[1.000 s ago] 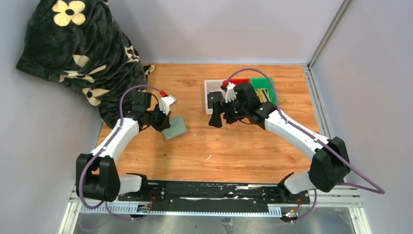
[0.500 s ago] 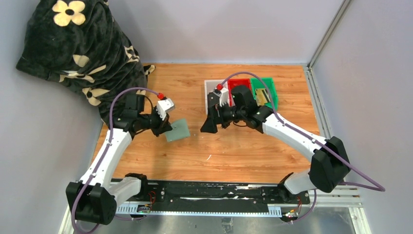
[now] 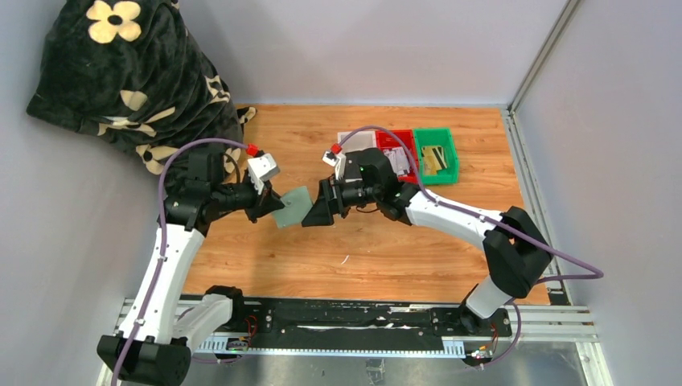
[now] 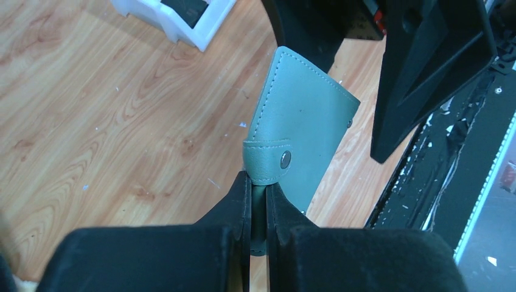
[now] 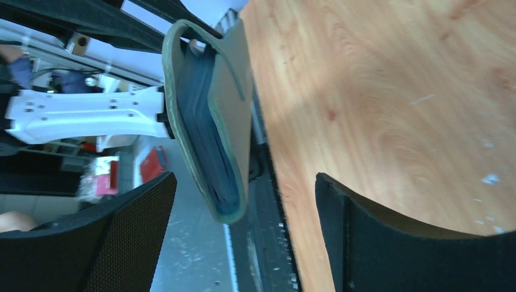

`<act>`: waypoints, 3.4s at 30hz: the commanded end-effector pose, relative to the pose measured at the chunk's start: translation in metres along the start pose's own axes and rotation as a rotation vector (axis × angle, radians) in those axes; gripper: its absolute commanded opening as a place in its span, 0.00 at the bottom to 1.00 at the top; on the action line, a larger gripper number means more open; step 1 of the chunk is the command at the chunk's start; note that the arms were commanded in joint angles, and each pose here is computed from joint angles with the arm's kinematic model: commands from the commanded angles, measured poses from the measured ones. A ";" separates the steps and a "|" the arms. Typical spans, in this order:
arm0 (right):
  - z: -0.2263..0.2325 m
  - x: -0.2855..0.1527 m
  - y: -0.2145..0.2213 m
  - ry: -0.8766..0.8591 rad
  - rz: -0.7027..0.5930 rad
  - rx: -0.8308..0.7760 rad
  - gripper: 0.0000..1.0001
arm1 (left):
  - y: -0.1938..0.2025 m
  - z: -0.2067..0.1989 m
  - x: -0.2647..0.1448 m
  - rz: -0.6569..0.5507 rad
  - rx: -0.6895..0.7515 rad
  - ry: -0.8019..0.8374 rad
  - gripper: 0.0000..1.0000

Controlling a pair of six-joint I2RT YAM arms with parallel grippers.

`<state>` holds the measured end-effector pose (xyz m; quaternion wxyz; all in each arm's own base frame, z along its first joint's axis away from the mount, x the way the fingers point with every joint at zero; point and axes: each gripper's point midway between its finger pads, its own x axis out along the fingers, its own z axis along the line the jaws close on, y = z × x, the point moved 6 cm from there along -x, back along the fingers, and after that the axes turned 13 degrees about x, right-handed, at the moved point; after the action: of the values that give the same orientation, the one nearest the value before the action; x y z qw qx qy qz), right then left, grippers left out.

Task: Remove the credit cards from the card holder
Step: Open the card holder.

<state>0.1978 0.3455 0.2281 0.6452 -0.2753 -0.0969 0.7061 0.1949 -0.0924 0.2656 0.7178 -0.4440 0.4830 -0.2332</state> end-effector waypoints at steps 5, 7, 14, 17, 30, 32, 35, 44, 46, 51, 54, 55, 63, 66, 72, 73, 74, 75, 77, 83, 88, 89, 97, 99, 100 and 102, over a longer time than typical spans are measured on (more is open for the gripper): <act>0.045 0.011 -0.003 -0.204 0.018 0.003 0.67 | -0.016 -0.016 -0.014 -0.045 -0.011 0.021 0.00; 0.047 0.010 -0.003 -0.213 0.017 0.015 0.59 | -0.016 -0.017 -0.015 -0.044 -0.009 0.024 0.00; 0.051 0.008 -0.003 -0.224 0.011 0.024 0.46 | -0.016 -0.021 -0.016 -0.052 -0.006 0.031 0.00; 0.050 0.009 -0.003 -0.224 0.014 0.027 0.42 | -0.017 -0.023 -0.018 -0.057 0.001 0.032 0.00; 0.064 -0.036 -0.013 -0.212 -0.140 -0.151 0.00 | -0.039 -0.028 -0.033 -0.110 -0.189 0.012 1.00; 0.070 -0.045 -0.012 -0.210 -0.180 -0.196 0.00 | -0.046 -0.026 -0.035 -0.137 -0.265 -0.005 1.00; 0.075 -0.055 -0.010 -0.213 -0.246 -0.238 0.00 | -0.054 -0.021 -0.037 -0.201 -0.367 -0.041 1.00; 0.091 -0.061 -0.020 -0.270 -0.332 -0.254 0.00 | -0.088 -0.044 -0.044 -0.422 -0.599 0.152 0.99; 0.095 -0.061 -0.023 -0.294 -0.346 -0.254 0.00 | -0.091 -0.047 -0.046 -0.450 -0.603 0.173 0.97; 0.103 -0.061 -0.027 -0.340 -0.369 -0.255 0.00 | -0.090 -0.052 -0.047 -0.456 -0.595 0.193 0.84; 0.106 -0.060 -0.029 -0.365 -0.368 -0.252 0.00 | -0.087 -0.049 -0.045 -0.446 -0.582 0.167 0.76; 0.107 -0.061 -0.029 -0.370 -0.366 -0.253 0.00 | -0.085 -0.047 -0.044 -0.438 -0.573 0.154 0.75; 0.116 -0.072 -0.024 -0.376 -0.386 -0.282 0.00 | -0.080 -0.036 -0.039 -0.404 -0.599 0.068 0.80; 0.116 -0.070 -0.024 -0.385 -0.381 -0.272 0.00 | -0.087 -0.038 -0.040 -0.438 -0.634 0.129 0.78; 0.115 -0.055 -0.027 -0.417 -0.368 -0.235 0.01 | -0.097 -0.042 -0.044 -0.492 -0.665 0.200 0.66; 0.115 -0.053 -0.028 -0.422 -0.367 -0.232 0.01 | -0.098 -0.042 -0.044 -0.491 -0.670 0.207 0.61; 0.115 -0.052 -0.029 -0.424 -0.368 -0.230 0.02 | -0.098 -0.042 -0.044 -0.489 -0.674 0.211 0.54; 0.115 -0.050 -0.030 -0.422 -0.369 -0.227 0.02 | -0.098 -0.042 -0.043 -0.487 -0.678 0.213 0.47; 0.114 -0.048 -0.032 -0.415 -0.370 -0.220 0.06 | -0.100 -0.041 -0.044 -0.489 -0.677 0.207 0.33; 0.101 -0.046 -0.037 -0.277 -0.390 -0.196 0.40 | -0.100 -0.037 -0.046 -0.493 -0.641 0.130 0.00; 0.090 -0.064 -0.048 -0.020 -0.490 -0.182 0.67 | -0.088 -0.032 -0.044 -0.437 -0.589 0.019 0.00; 0.087 -0.068 -0.050 0.039 -0.507 -0.179 0.69 | -0.086 -0.031 -0.044 -0.425 -0.578 -0.004 0.00; 0.093 -0.073 -0.049 0.356 -0.593 -0.222 0.70 | -0.056 -0.010 -0.038 -0.285 -0.530 -0.226 0.00; 0.096 -0.065 -0.047 0.395 -0.582 -0.237 0.66 | -0.053 -0.010 -0.037 -0.268 -0.529 -0.227 0.00; 0.101 -0.060 -0.046 0.395 -0.574 -0.246 0.64 | -0.052 -0.011 -0.037 -0.268 -0.528 -0.219 0.00; 0.106 -0.049 -0.045 0.400 -0.555 -0.254 0.62 | -0.052 -0.012 -0.037 -0.270 -0.527 -0.216 0.00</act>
<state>0.1809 0.3208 0.3631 0.7903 -0.3899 -0.1665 0.4423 0.1744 -0.0986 0.3238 0.5614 -0.7121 0.3965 -0.1432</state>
